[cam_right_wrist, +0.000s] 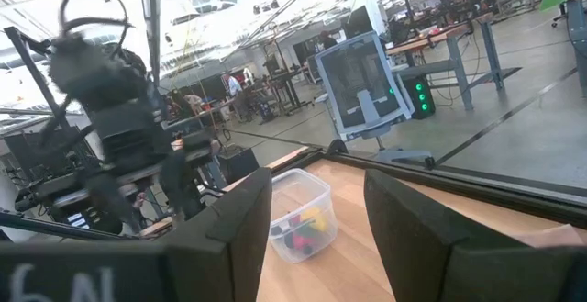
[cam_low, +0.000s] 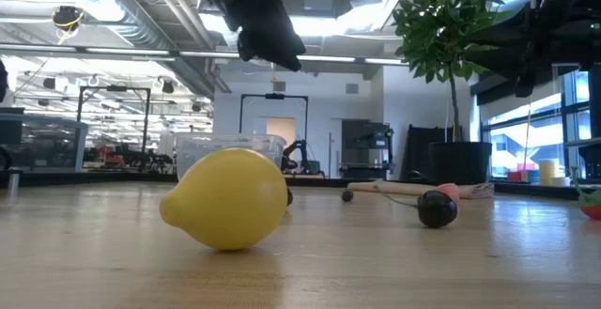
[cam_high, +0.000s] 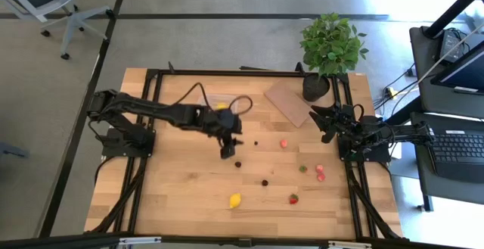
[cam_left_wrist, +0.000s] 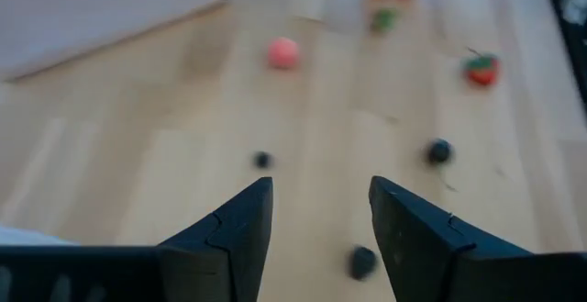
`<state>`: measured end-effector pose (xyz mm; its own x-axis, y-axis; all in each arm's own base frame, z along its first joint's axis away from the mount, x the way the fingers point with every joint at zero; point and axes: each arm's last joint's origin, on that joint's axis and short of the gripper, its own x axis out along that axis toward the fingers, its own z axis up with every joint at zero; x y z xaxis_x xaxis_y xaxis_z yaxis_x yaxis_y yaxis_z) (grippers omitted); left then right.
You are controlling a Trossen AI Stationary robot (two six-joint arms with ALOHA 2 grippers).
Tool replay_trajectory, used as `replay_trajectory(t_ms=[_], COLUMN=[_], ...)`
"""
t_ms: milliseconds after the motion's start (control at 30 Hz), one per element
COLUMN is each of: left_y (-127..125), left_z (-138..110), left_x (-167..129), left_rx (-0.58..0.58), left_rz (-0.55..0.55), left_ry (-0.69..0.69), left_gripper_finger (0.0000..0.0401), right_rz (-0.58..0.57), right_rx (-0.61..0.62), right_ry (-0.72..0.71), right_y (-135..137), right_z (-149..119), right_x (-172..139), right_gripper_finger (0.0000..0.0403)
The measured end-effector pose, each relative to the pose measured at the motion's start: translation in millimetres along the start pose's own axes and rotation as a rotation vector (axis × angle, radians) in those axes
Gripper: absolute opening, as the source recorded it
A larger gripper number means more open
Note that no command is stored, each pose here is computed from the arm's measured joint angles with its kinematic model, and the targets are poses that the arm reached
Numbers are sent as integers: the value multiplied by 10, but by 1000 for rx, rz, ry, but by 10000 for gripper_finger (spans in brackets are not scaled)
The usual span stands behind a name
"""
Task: Pick and placing Produce into tupperware
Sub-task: Put the blackberry into the transparent bin
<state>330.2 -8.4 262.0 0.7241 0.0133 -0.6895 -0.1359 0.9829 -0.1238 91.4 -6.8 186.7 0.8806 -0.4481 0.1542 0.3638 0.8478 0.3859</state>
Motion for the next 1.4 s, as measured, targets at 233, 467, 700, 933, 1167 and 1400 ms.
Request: replay_trajectory(t_ms=[233,467,700,933,1167,1400], left_y=[-297,-409,-420,-438,-508,-522], left_z=[-90,-152,-211,-228,-408,-591], left_x=[3,65,159,210,597,867], left_rx=[116,116,35,24,197,188], left_rz=[-60,-77,-67,-53,-62,-52], left_ry=[24,55,97,105,174,259], left_gripper_finger=[169,190,235,230,209,194], right_rz=[-1,-1,-2,3,4,6], right_rx=[-23,-26,-24,-26,19,30], right_ry=[1,2,5,14,15,12], right_y=[-1,-1,-2,-3,-2,0], right_z=[-1,-2,-5,-15,-17,-12], right_x=[0,0,0,0,0,0], right_gripper_finger=[178,178,178,178,178,178])
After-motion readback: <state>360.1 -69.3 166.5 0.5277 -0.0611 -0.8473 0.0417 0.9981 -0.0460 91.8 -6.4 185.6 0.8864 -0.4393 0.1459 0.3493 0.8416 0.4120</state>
